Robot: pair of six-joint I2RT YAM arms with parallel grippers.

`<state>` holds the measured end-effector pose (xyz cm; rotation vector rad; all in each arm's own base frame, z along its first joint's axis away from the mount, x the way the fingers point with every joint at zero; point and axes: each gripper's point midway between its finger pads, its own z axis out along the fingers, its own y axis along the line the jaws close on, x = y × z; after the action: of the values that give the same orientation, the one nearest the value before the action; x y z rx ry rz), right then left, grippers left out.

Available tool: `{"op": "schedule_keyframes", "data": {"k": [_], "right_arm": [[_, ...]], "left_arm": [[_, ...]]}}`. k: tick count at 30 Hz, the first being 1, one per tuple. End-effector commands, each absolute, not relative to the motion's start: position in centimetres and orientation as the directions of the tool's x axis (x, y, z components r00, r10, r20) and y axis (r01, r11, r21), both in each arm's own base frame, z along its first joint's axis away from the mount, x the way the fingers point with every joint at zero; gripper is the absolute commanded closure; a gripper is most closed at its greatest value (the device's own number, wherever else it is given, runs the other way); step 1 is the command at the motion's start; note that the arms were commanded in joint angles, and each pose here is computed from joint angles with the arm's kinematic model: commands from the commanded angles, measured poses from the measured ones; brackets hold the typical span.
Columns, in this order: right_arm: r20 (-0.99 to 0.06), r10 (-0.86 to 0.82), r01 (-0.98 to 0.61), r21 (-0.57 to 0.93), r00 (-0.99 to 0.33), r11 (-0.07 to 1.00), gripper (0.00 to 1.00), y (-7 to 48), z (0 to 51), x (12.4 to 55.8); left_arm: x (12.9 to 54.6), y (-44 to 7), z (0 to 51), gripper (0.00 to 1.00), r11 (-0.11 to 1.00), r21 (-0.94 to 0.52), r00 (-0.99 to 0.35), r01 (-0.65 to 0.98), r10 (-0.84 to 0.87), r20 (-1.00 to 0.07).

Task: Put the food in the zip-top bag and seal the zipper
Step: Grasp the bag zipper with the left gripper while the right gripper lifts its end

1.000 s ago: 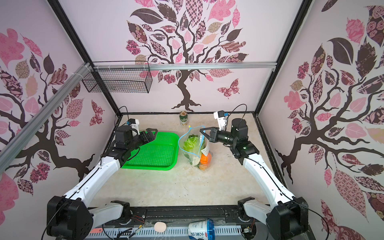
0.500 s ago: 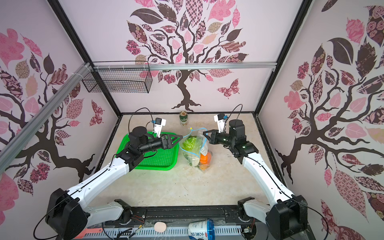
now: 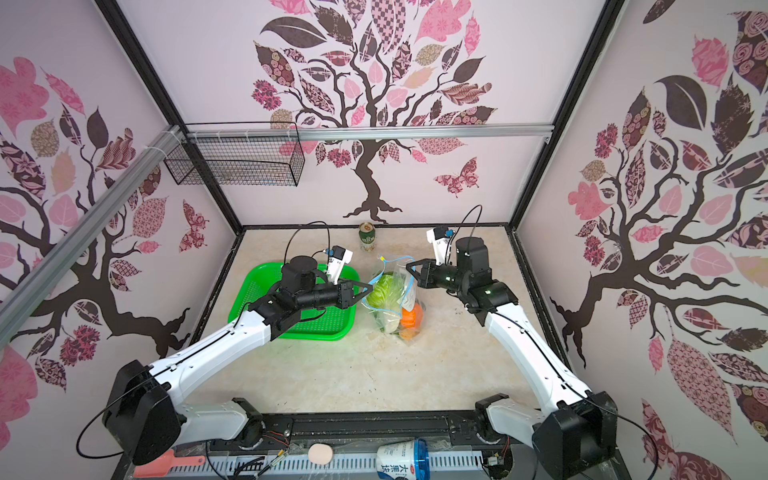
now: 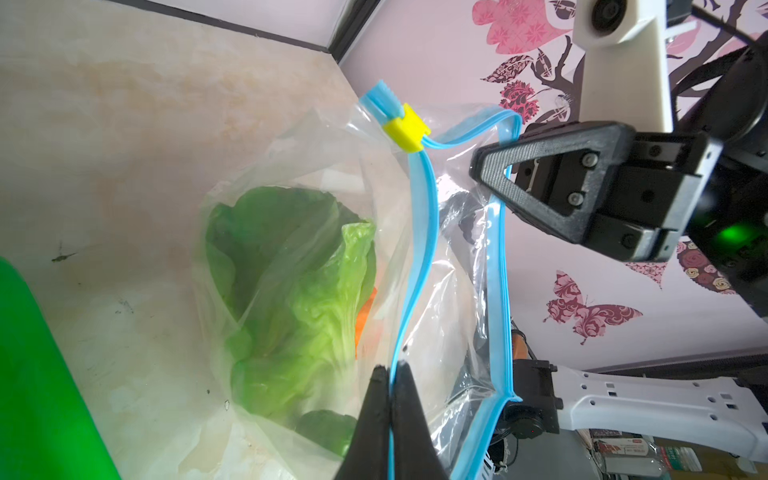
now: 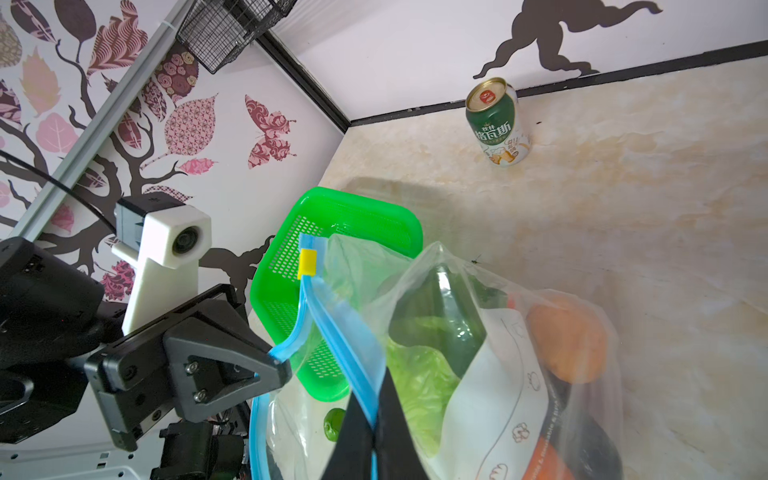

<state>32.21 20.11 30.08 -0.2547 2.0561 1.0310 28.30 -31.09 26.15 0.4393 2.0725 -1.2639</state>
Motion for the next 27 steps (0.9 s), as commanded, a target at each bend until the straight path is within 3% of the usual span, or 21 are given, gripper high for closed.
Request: {"op": "schedule_keyframes", "data": {"k": [1,5,11,21,27], "right_arm": [[-0.782,0.095,-0.551,0.514,-0.616,0.658,0.97,21.5,32.3,31.5],[-0.82,0.019,-0.582,0.422,-0.572,0.696,0.65,22.6,34.0,30.8],[-0.859,-0.007,-0.572,0.335,-0.512,0.749,0.44,21.6,36.9,31.3],[-0.891,-0.157,-0.61,0.155,-0.425,0.777,0.33,21.8,39.3,31.9],[-0.808,-0.175,-0.56,0.216,-0.563,0.8,0.38,22.6,35.9,33.4]], "left_arm": [[27.9,-32.4,30.5,1.0,0.418,-0.631,-0.659,0.654,-0.094,-0.746],[26.8,-33.1,33.1,1.0,0.399,-0.616,-0.611,0.679,-0.159,-0.776],[25.7,-32.9,36.5,1.0,0.385,-0.591,-0.511,0.709,-0.297,-0.807],[27.2,-34.0,32.1,1.0,0.427,-0.623,-0.549,0.655,-0.297,-0.781],[27.3,-34.5,30.0,1.0,0.424,-0.654,-0.591,0.626,-0.29,-0.753]]}}
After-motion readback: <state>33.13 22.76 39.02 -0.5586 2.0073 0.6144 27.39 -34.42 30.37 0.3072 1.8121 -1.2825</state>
